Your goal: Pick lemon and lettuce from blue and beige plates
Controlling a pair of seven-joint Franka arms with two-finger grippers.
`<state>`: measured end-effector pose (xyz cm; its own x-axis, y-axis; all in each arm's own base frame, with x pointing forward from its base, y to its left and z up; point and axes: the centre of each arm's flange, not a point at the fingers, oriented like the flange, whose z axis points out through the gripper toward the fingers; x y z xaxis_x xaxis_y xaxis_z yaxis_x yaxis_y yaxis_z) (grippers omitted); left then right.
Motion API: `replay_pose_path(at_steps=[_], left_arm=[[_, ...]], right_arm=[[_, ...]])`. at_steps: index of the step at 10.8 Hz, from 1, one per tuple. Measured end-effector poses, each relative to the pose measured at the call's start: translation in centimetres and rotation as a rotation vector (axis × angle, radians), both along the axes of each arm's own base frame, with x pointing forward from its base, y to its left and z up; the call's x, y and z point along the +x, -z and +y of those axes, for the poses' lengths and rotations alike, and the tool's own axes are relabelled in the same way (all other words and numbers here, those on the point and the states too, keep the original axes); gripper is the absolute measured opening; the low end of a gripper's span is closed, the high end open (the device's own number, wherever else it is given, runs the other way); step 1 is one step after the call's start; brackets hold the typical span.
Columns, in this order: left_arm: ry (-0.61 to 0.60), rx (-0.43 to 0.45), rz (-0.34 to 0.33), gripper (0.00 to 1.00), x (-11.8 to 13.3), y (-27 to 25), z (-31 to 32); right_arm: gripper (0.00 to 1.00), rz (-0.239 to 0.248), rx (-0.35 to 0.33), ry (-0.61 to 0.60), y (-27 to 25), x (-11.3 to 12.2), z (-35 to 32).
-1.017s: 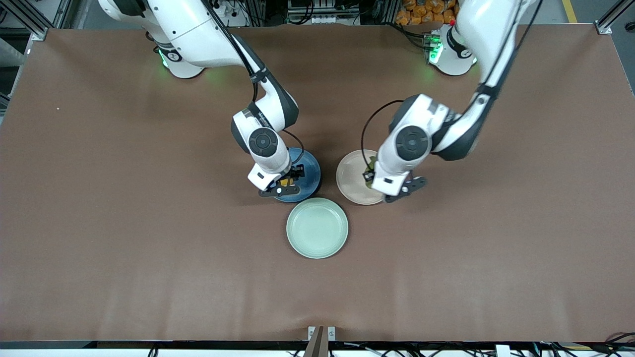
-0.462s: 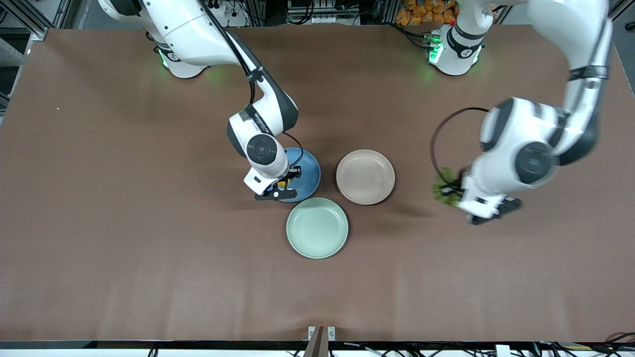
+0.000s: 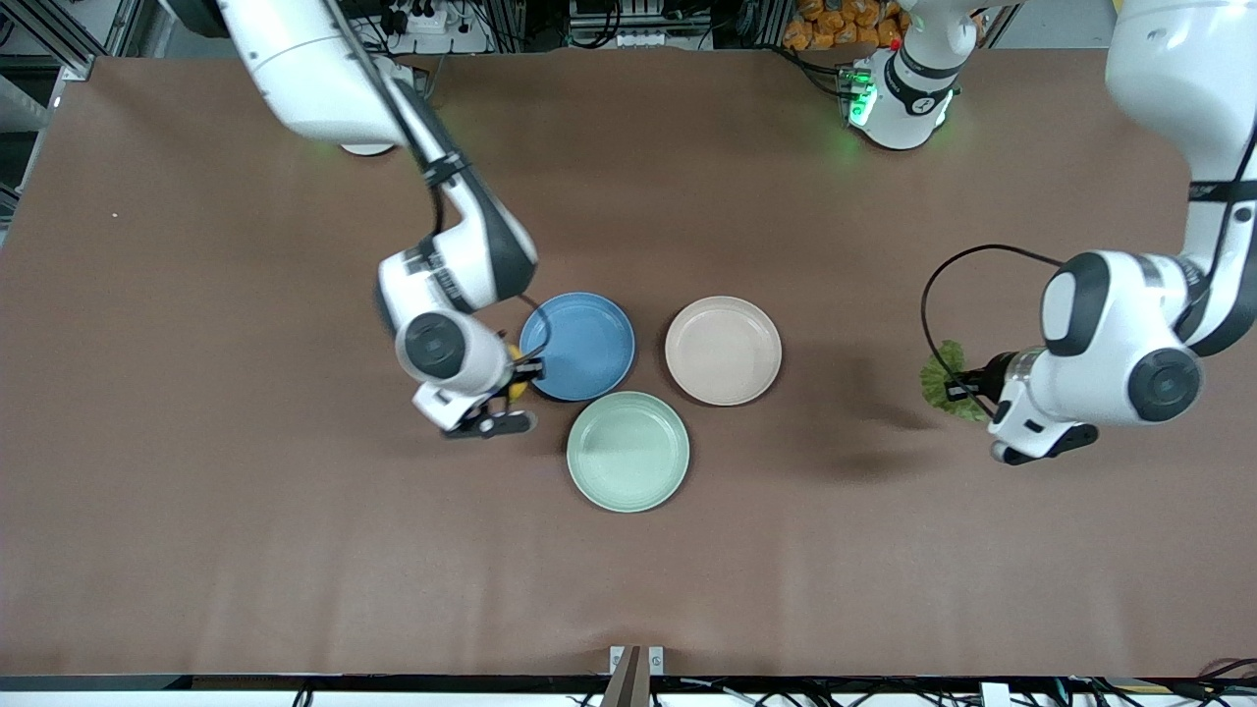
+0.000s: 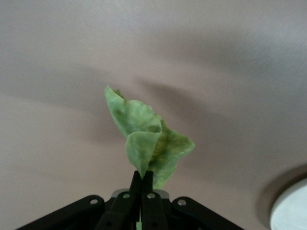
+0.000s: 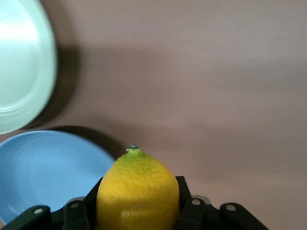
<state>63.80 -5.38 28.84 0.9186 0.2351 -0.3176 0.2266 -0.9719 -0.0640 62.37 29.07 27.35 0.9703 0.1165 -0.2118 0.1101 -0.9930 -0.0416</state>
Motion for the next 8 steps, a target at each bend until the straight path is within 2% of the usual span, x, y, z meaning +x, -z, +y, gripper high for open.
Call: replay_pose_path(at_steps=[2,4,5,8], left_arm=[[0.011,-0.004,0.032,0.02,-0.2,2.5,-0.8],[0.012,-0.006,0.044,0.24,-0.2,3.7,-0.9],[0.012,-0.006,0.038,0.38,-0.1,3.4,-0.9],[0.019,-0.002,-0.032,0.74,0.9,-0.6,-1.2]], right_arm=[[0.6,0.039,0.01,-0.027,-0.9,1.8,-4.9],[0.6,0.079,0.009,-0.045,-1.5,3.0,-10.3],[0.6,0.097,-0.01,-0.058,-1.5,3.4,-13.2],[0.6,0.114,-0.033,-0.068,-1.4,4.2,-19.4]])
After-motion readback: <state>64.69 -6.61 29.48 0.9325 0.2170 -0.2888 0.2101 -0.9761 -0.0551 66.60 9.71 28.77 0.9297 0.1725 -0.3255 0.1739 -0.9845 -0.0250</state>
